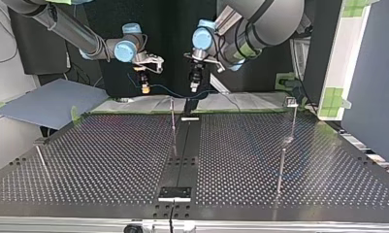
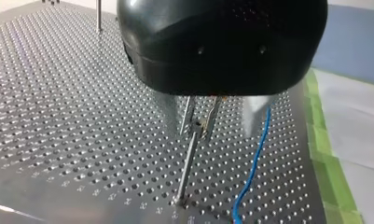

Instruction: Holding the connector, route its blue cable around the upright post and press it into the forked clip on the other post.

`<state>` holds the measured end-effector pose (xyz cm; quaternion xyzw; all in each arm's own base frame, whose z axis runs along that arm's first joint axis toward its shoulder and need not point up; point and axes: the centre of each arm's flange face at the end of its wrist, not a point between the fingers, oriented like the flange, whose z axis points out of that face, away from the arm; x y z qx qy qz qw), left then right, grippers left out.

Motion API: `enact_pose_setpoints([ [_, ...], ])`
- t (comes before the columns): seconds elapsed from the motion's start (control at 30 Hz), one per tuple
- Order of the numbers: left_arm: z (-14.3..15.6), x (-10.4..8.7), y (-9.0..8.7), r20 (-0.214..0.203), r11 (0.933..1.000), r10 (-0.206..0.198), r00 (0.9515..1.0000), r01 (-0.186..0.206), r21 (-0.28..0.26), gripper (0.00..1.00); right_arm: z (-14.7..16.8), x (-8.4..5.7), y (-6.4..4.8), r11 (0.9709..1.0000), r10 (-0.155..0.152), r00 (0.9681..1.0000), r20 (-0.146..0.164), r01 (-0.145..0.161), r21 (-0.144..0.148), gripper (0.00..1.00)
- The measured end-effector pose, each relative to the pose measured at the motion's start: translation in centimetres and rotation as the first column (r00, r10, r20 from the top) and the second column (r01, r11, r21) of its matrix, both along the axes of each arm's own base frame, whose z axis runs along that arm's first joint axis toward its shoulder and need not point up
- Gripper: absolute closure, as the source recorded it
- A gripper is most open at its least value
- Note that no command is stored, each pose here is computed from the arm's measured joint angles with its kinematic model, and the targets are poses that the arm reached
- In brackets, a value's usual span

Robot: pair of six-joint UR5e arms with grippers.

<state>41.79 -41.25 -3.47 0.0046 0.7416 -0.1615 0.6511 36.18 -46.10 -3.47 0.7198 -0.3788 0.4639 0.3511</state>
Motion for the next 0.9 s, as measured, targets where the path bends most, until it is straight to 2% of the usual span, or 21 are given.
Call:
enact_pose_setpoints([
  [0.33, 0.2, 1.6, 0.0, -0.003, 0.9998, 0.001, 1.0, -0.001, -0.018, 0.19, 0.0, 0.1, 0.1, 1.0, 0.002, 1.0, -0.002, -0.002, 0.002, 1.0],
  [0.7, -2.0, 4.3, 0.2, -0.057, 0.9991, -0.04, 0.9975, 0.04, -0.014, 0.19, -0.1, 0.2, 0.3, 1.0, 0.005, 1.0, -0.005, -0.005, 0.008, 1.0],
  [0.9, -2.1, 6.5, 1.3, -0.067, 0.9997, -0.025, 0.9974, 0.025, -0.007, 0.19, -0.1, 0.2, 0.3, 0.9999, 0.006, 1.0, -0.005, -0.006, 0.009, 1.0],
])
